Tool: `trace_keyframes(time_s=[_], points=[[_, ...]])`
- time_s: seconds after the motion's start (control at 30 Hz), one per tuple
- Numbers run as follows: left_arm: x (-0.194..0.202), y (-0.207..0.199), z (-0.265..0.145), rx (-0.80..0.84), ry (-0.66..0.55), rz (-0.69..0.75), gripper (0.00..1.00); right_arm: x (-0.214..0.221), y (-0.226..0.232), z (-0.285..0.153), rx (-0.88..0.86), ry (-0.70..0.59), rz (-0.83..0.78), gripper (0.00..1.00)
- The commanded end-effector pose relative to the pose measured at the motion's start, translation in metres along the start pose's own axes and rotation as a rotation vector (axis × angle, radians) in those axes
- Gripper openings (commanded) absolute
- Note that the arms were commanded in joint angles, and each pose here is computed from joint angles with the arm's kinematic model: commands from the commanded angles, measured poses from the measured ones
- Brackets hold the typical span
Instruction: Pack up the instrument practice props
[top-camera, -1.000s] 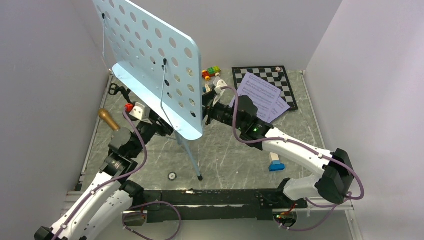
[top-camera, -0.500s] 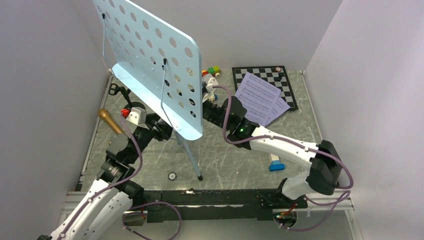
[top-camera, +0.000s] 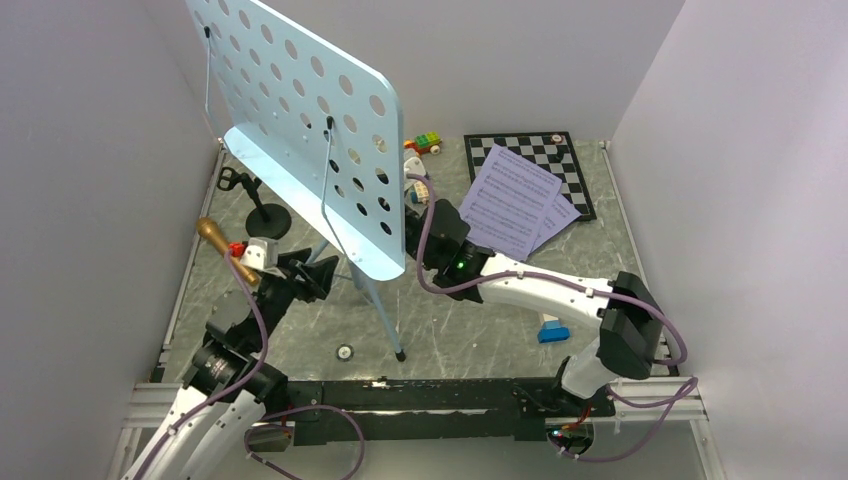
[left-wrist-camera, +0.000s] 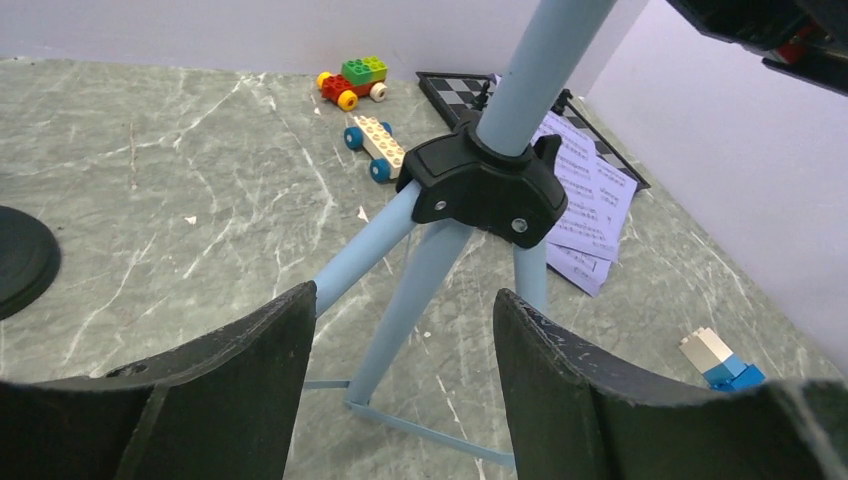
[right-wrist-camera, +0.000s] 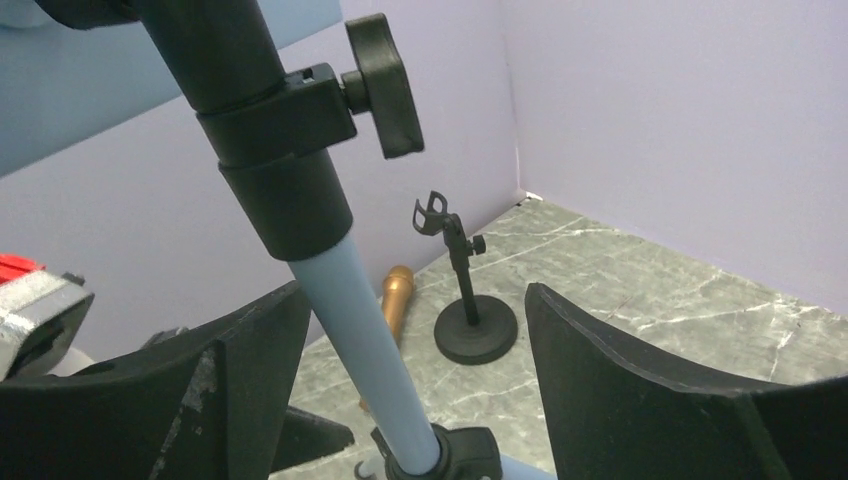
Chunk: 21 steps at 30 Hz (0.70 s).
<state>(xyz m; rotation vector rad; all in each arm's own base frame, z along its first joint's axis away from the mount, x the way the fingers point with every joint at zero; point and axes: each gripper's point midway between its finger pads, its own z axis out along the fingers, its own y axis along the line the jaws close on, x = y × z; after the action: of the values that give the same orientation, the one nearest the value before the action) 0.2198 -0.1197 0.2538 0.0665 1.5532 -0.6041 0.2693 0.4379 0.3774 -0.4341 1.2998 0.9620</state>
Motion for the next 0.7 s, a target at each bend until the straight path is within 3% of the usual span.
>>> trace_keyframes(time_s=[0.0, 0.17, 0.4, 0.53, 0.57, 0.63, 0.67], points=[[0.001, 0.008, -0.004, -0.048, -0.001, -0.021, 0.69, -0.039, 0.010, 0.012, 0.039, -0.133, -0.015, 0.80], [0.001, 0.013, -0.009, -0.075, -0.002, -0.021, 0.69, -0.034, 0.017, 0.017, 0.051, -0.123, -0.041, 0.69], [-0.005, 0.018, -0.017, -0.097, -0.028, -0.019, 0.69, -0.031, 0.018, 0.023, 0.076, -0.115, -0.053, 0.41], [-0.006, 0.018, -0.020, -0.104, -0.028, -0.016, 0.69, -0.027, 0.025, 0.023, 0.045, -0.105, -0.085, 0.39], [-0.007, 0.019, -0.021, -0.109, -0.029, -0.016, 0.69, -0.025, 0.028, 0.022, 0.023, -0.099, -0.102, 0.30], [-0.008, 0.021, -0.022, -0.120, -0.031, -0.015, 0.69, -0.022, 0.025, 0.023, 0.037, -0.087, -0.106, 0.00], [-0.009, 0.022, -0.023, -0.124, -0.032, -0.015, 0.69, -0.021, 0.023, 0.024, 0.050, -0.077, -0.106, 0.00]])
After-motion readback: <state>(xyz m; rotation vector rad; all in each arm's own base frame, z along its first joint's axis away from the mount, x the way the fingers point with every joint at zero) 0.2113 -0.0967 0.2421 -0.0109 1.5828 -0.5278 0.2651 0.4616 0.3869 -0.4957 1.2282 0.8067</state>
